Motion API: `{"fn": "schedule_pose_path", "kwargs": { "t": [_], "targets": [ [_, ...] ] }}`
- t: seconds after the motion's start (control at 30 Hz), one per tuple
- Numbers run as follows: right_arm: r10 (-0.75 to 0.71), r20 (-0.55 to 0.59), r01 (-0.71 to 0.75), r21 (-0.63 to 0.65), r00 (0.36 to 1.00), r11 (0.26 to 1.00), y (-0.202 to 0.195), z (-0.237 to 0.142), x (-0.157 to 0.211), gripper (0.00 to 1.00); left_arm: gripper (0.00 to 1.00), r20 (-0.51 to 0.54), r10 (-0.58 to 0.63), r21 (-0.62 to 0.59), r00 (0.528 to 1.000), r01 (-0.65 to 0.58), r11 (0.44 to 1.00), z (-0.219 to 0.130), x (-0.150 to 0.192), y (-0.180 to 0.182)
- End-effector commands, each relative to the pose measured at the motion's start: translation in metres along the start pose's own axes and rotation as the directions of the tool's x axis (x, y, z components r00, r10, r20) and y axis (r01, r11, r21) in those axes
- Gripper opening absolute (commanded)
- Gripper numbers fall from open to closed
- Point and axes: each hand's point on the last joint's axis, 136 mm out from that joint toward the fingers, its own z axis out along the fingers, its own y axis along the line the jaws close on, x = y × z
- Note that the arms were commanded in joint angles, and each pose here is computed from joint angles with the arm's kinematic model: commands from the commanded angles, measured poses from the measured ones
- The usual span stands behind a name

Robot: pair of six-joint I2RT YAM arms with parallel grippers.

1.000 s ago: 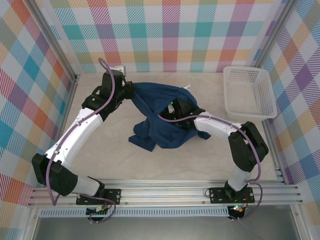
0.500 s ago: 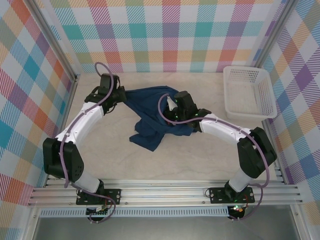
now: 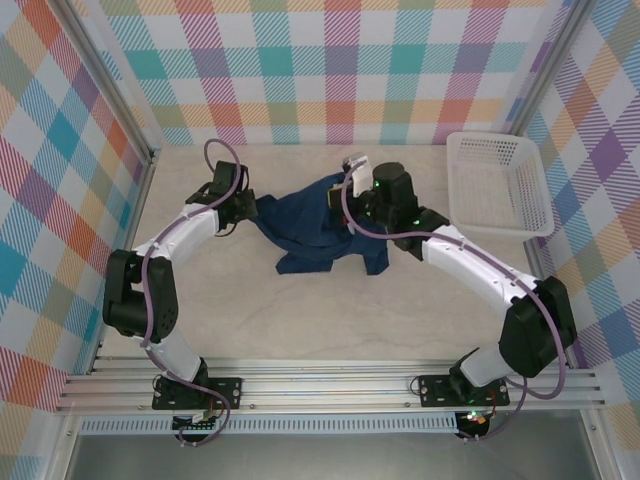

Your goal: Fold the inside-out t-shirt

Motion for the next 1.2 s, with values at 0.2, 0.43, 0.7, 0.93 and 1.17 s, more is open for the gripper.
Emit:
{"fn": "schedule_pose_path", "kwargs": {
  "t": [0.2,0.43,0.7,0.93,1.17],
  "targets": [
    [0.026,0.275,-0.007,-0.071,0.961,0.997,0.024,-0.045,-0.103,0.00,0.00,-0.133,-0.022,0.004,0.991,0.022,1.000,0.035,0.050,0.009],
    [-0.027,0.230,0.041,-0.056,0.973,0.998,0.022,-0.057,-0.099,0.00,0.00,-0.150,-0.024,-0.094,0.988,0.010,0.996,0.048,0.061,0.032],
    [-0.114,0.125,0.099,0.117,0.986,0.988,-0.019,-0.089,-0.067,0.00,0.00,-0.146,-0.151,-0.108,0.978,0.136,0.985,0.048,0.059,0.063],
    [-0.080,0.150,0.087,-0.034,0.985,0.996,-0.004,-0.084,-0.063,0.00,0.27,-0.130,-0.210,0.115,0.969,0.225,0.968,0.021,0.048,0.024],
    [-0.154,0.136,0.174,-0.153,0.979,0.973,0.009,-0.072,-0.038,0.00,0.65,0.009,-0.200,0.260,0.980,0.191,0.947,-0.045,0.028,0.003]
  ]
}}
